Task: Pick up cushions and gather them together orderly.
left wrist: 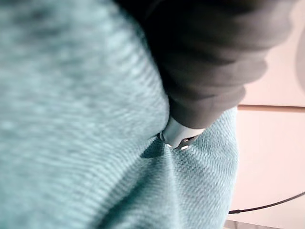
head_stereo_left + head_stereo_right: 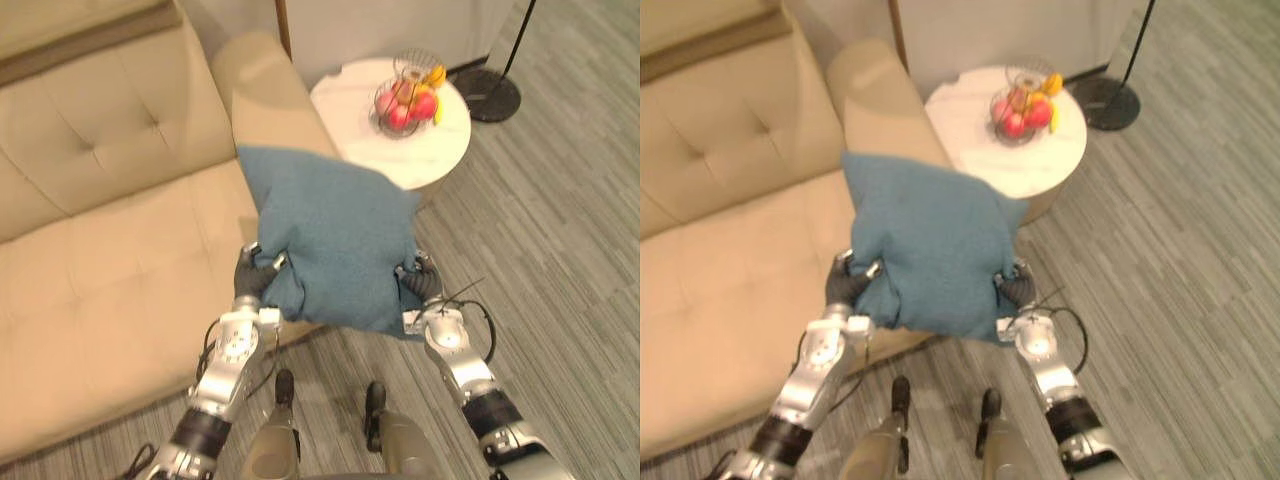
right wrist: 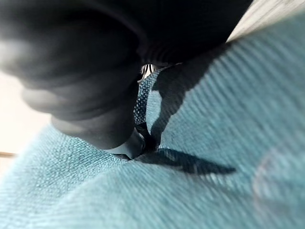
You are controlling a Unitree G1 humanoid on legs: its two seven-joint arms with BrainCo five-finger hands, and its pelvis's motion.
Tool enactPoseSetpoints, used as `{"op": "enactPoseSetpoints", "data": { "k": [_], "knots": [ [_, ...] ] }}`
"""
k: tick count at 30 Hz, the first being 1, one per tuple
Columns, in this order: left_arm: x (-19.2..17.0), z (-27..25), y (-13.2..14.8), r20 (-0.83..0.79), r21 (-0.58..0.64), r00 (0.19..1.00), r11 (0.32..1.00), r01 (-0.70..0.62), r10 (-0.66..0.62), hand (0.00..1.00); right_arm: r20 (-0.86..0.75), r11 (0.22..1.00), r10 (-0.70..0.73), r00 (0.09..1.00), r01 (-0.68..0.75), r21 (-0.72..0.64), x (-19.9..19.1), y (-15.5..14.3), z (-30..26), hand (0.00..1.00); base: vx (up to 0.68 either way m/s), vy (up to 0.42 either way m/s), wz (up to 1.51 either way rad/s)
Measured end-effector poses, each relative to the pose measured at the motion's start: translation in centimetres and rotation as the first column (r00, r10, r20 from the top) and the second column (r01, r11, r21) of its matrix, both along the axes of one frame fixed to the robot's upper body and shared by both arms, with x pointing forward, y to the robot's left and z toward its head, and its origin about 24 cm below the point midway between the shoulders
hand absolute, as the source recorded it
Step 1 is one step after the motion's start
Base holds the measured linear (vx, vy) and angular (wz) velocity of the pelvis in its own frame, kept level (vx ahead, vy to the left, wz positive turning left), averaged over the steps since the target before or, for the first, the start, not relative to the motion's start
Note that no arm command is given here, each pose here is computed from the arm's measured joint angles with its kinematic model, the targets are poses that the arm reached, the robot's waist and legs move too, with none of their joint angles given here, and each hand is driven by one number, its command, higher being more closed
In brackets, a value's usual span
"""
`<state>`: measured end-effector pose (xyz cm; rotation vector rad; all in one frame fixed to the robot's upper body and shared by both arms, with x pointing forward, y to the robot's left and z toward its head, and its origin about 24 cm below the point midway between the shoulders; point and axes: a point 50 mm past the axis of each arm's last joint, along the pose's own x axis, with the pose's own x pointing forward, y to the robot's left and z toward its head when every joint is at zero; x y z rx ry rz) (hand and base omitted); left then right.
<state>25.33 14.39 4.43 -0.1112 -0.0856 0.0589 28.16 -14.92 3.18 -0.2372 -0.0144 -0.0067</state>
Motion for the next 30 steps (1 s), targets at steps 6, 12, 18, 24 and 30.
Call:
{"op": "enactPoseSetpoints", "data": {
  "k": [6, 12, 18, 24, 30],
  "knots": [
    [-3.9, -0.6, 0.3, -0.017, -0.069, 0.999, 0.997, -0.037, 0.036, 1.00, 0.090, 0.998, 0.037, 0.995, -0.040, 0.040, -2.2, 1.3, 1.6, 1.00, 0.00, 0.022, -0.05],
    [-4.1, 0.1, 0.2, 0.022, -0.086, 0.999, 0.995, -0.041, 0.043, 1.00, 0.183, 0.996, 0.048, 0.982, -0.061, 0.063, -2.4, 1.6, 3.3, 1.00, -0.01, 0.004, 0.40],
    [-4.2, -0.3, -0.1, 0.007, -0.105, 0.999, 0.993, -0.049, 0.050, 1.00, 0.199, 0.997, 0.021, 0.980, -0.036, 0.069, -2.1, 1.6, 3.6, 1.00, -0.08, 0.086, 0.65],
    [-4.3, -1.3, 0.0, -0.036, -0.102, 0.998, 0.993, -0.052, 0.048, 1.00, 0.187, 0.997, 0.018, 0.982, -0.032, 0.076, -2.1, 1.7, 3.3, 1.00, 0.06, 0.286, 0.33],
    [-4.6, -3.1, -0.4, -0.120, -0.089, 0.993, 0.996, -0.018, 0.007, 1.00, 0.184, 0.997, 0.013, 0.983, -0.027, 0.076, -2.0, 1.8, 3.2, 1.00, 0.11, 0.245, 0.09]
  ]
}}
